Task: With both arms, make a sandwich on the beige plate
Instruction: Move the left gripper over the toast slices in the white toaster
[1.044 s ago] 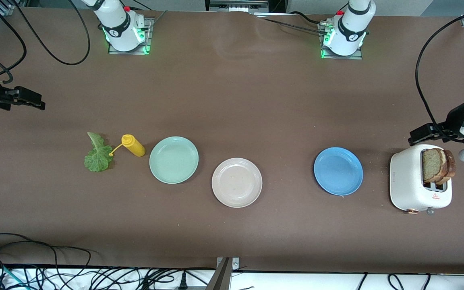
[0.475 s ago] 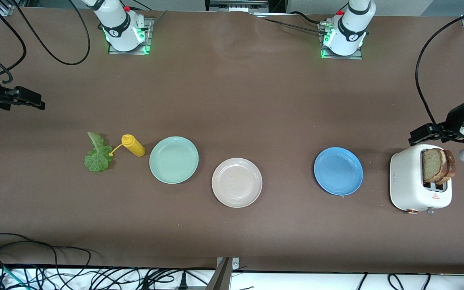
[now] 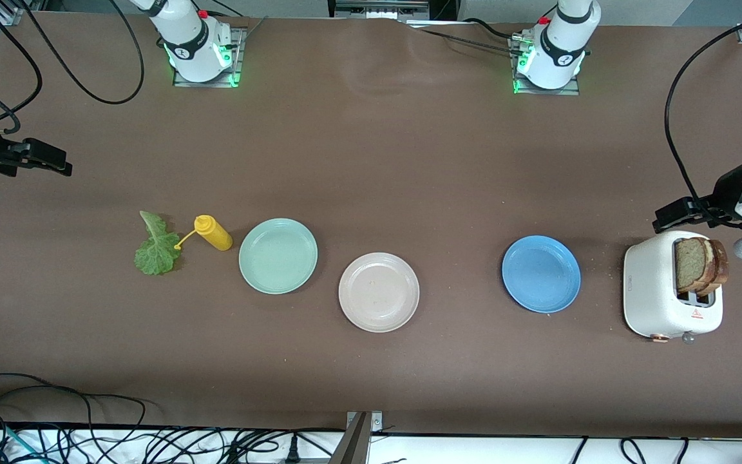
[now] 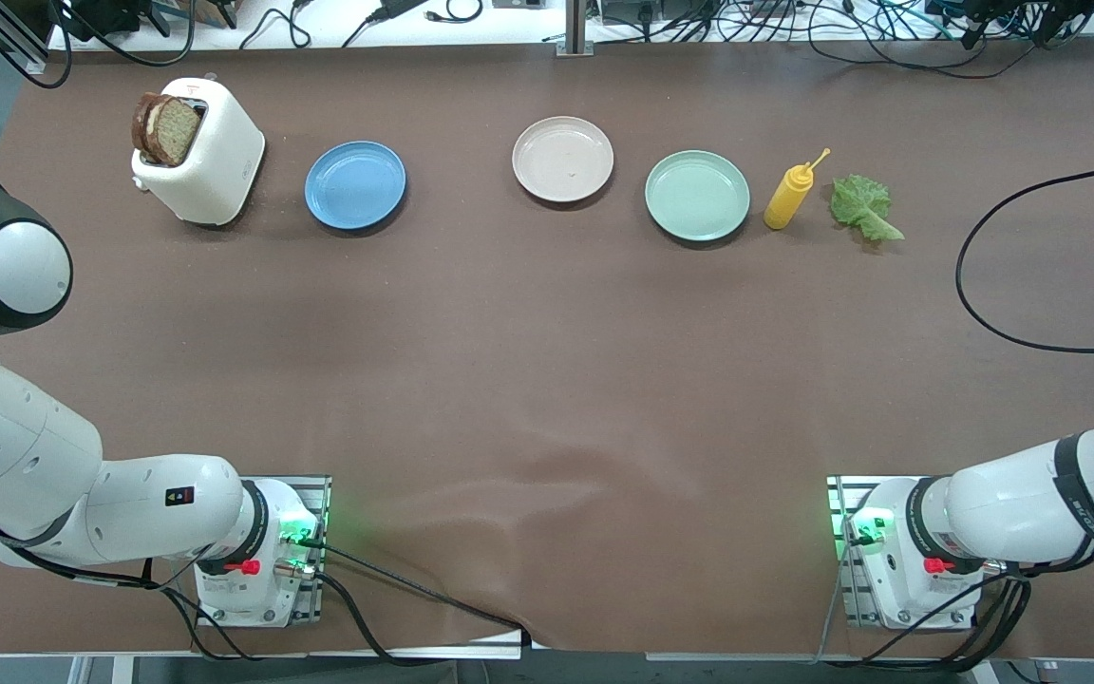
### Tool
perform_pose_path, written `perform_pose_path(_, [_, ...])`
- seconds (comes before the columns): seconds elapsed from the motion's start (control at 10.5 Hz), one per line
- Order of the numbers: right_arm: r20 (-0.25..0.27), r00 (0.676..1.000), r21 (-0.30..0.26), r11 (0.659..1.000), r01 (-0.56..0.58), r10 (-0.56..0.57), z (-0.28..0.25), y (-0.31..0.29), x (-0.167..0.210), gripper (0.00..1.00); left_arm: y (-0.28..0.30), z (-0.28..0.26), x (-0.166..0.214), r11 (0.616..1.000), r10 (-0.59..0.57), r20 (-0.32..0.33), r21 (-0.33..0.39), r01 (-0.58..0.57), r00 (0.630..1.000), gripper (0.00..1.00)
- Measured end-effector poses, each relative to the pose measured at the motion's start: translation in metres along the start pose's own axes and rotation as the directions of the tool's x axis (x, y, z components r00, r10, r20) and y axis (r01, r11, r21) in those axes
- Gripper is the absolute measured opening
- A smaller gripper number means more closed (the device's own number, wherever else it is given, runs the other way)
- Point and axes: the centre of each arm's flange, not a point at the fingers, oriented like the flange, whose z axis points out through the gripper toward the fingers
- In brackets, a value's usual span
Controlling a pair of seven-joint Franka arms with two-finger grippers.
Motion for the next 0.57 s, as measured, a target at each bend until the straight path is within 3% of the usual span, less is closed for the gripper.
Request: perform_pose_path(0.57, [0.000, 1.000, 0.000, 1.000, 0.000, 0.000, 0.0000, 0.0000, 0.0000, 1.00, -0.0003, 0.0000, 0.0000, 1.000, 0.031, 0.000, 0.000, -0.031, 1.000, 1.00])
